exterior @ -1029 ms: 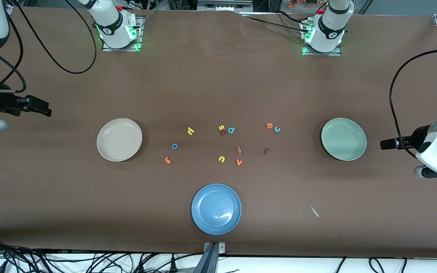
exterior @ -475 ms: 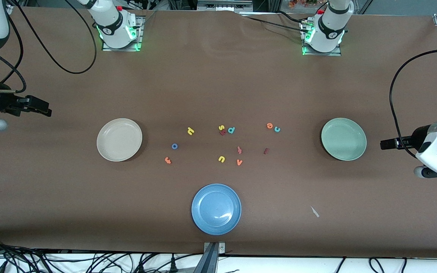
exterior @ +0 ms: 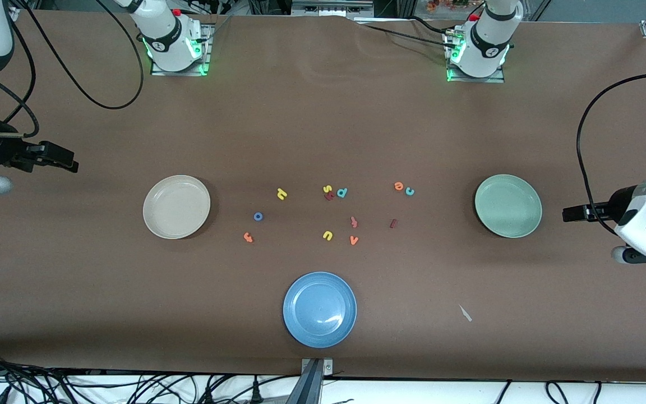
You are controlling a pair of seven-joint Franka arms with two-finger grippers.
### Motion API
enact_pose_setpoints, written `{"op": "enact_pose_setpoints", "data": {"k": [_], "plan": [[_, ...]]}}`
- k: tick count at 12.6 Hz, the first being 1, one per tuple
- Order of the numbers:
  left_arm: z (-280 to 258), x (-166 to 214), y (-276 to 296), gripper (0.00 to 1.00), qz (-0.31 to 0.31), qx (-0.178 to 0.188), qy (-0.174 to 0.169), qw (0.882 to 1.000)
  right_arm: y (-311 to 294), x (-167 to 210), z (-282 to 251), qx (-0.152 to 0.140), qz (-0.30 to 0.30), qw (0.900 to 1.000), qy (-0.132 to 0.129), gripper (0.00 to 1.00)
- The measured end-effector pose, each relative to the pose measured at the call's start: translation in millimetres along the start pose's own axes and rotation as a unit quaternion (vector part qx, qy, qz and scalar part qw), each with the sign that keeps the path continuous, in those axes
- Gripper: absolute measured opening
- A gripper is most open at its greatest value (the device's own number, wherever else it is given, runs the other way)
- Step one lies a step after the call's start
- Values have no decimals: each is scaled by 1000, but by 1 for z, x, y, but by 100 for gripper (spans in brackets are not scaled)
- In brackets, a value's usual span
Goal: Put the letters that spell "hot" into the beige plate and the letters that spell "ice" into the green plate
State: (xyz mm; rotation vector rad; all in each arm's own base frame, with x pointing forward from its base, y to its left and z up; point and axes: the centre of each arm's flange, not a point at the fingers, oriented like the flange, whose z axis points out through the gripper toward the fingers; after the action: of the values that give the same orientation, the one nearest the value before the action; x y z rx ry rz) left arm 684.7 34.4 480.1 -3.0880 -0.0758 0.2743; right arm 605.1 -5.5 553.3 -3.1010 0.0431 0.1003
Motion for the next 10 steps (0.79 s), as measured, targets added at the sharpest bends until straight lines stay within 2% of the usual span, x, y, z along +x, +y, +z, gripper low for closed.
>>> {"op": "enact_pose_setpoints", "data": {"k": [5,10], "plan": [[0,3,-11,96,15,-2,11,1000,7,1,1,22,29,999,-1,100],[-1,3,-11,99,17,-2,14,1000,2,5,9,30,26,999,-8,100]]}}
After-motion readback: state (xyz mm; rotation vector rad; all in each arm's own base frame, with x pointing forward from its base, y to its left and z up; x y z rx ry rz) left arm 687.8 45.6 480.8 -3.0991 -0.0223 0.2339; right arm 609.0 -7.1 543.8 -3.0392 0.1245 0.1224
